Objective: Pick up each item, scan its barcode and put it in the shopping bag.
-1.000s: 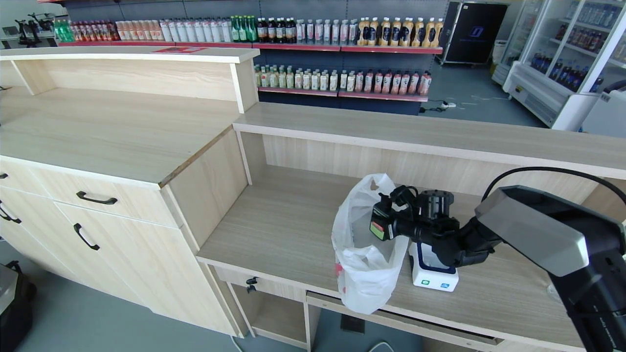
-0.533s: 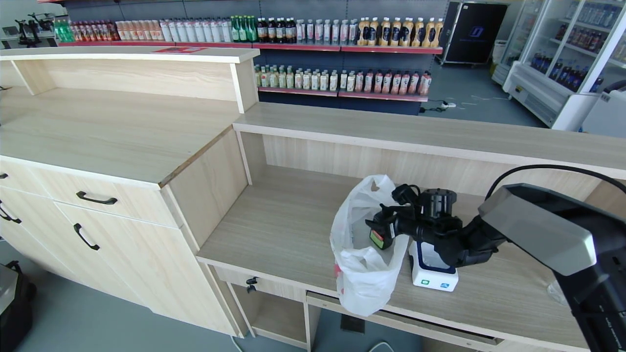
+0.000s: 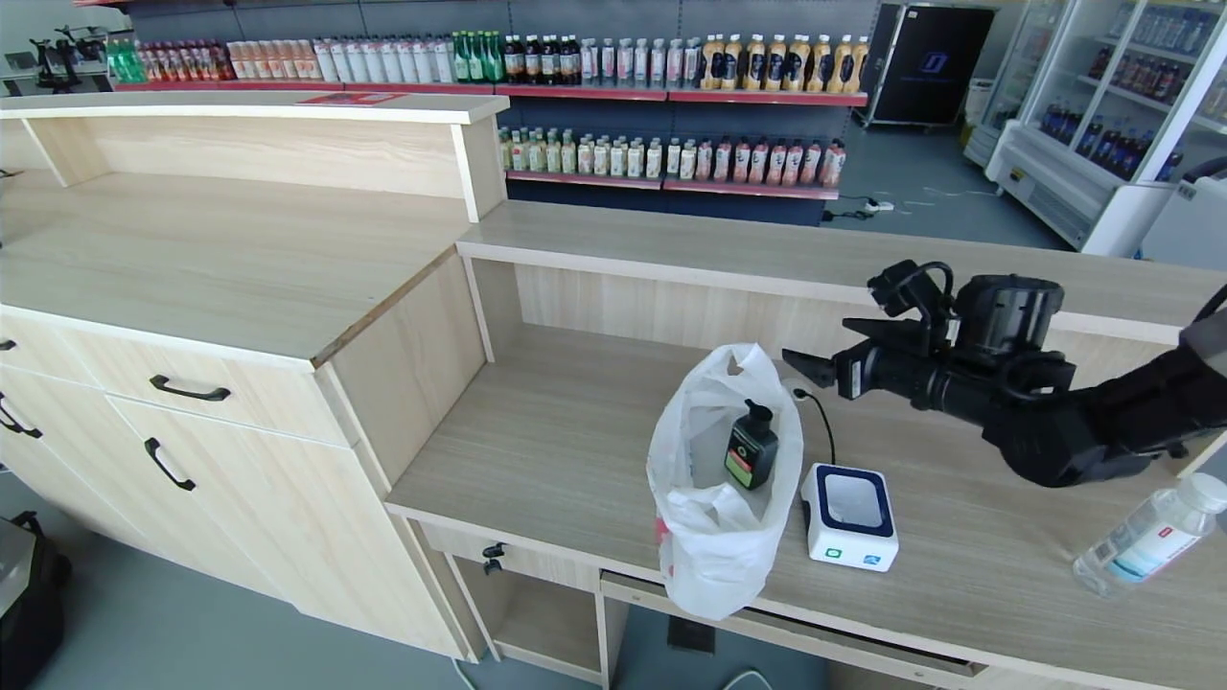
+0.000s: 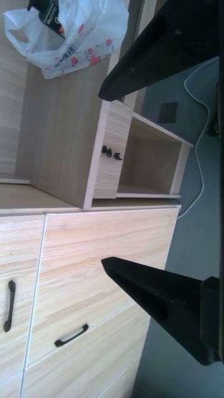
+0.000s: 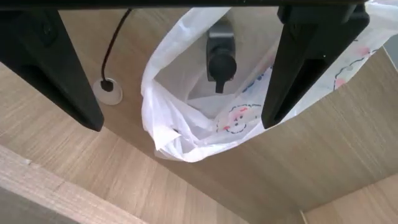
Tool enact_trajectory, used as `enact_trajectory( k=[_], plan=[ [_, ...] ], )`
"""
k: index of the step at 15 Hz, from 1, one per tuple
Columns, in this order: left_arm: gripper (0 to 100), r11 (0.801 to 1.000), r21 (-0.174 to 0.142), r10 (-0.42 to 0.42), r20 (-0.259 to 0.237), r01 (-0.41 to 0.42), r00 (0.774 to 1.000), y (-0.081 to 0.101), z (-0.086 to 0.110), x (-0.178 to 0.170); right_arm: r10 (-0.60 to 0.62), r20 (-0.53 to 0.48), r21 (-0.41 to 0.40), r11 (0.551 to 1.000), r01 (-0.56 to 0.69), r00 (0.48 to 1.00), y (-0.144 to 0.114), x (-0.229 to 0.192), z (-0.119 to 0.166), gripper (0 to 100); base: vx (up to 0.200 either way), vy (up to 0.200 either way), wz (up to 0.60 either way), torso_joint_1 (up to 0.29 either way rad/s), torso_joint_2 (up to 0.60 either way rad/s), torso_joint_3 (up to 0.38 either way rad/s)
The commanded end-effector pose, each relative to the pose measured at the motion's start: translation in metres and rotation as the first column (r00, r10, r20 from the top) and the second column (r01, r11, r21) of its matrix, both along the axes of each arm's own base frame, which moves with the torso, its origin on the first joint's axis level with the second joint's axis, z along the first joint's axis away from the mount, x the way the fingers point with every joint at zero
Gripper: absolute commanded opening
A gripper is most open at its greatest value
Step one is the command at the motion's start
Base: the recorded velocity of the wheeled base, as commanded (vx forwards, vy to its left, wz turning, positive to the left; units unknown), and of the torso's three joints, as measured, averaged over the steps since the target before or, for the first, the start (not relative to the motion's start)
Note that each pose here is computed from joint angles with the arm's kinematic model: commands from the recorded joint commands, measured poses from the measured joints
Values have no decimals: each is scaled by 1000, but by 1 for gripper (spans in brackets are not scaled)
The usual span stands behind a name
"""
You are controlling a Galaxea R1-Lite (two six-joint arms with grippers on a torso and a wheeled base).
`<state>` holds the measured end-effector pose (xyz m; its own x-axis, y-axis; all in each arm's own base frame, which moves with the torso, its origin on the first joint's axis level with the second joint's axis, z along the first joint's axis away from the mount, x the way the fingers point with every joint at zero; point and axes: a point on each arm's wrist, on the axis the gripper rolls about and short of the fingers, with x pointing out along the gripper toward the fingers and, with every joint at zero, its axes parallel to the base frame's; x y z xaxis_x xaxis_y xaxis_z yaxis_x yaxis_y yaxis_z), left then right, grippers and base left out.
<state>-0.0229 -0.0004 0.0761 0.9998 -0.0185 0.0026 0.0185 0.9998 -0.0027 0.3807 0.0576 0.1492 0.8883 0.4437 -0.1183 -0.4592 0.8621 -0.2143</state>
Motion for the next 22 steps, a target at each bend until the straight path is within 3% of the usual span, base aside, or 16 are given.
enact_trajectory(
  k=[1,2,7,9,10,13,14,15,17,22],
  plan=[
    [100,1000,0,0,1,0,1000,0,0,0,-186,101,-108,974,197,977,-58,-91,63,100,0,0,0,0,0,0],
    [100,1000,0,0,1,0,1000,0,0,0,-252,102,-164,950,266,962,-72,-110,64,100,0,0,-600,2,2,7],
    [100,1000,0,0,1,0,1000,0,0,0,-481,110,-211,844,493,870,-115,-174,65,100,0,0,-600,1,2,6],
    [100,1000,0,0,1,0,1000,0,0,0,-657,-6,-254,730,635,754,-127,-191,55,100,0,0,-600,-7,7,7],
    [100,1000,0,0,1,0,1000,0,0,0,-715,-124,-259,693,673,688,-134,-195,43,100,0,0,-600,2,2,7],
    [100,1000,0,0,1,0,1000,0,0,0,-731,-335,-252,678,691,595,-152,-176,6,100,0,0,0,0,0,0],
    [100,1000,0,0,1,0,1000,0,0,0,-730,-352,-220,673,706,586,-160,-160,-7,100,0,0,0,0,0,0],
    [100,1000,0,0,1,0,1000,0,0,0,-717,-336,-174,684,708,610,-166,-146,-15,100,0,0,0,0,0,0],
    [100,1000,0,0,1,0,1000,0,0,0,-626,-283,-106,773,625,726,-173,-124,-29,100,0,0,0,0,0,0],
    [100,1000,0,0,1,0,1000,0,0,0,-609,-278,-151,791,592,743,-181,-107,-58,100,0,0,0,0,0,0]
  ],
)
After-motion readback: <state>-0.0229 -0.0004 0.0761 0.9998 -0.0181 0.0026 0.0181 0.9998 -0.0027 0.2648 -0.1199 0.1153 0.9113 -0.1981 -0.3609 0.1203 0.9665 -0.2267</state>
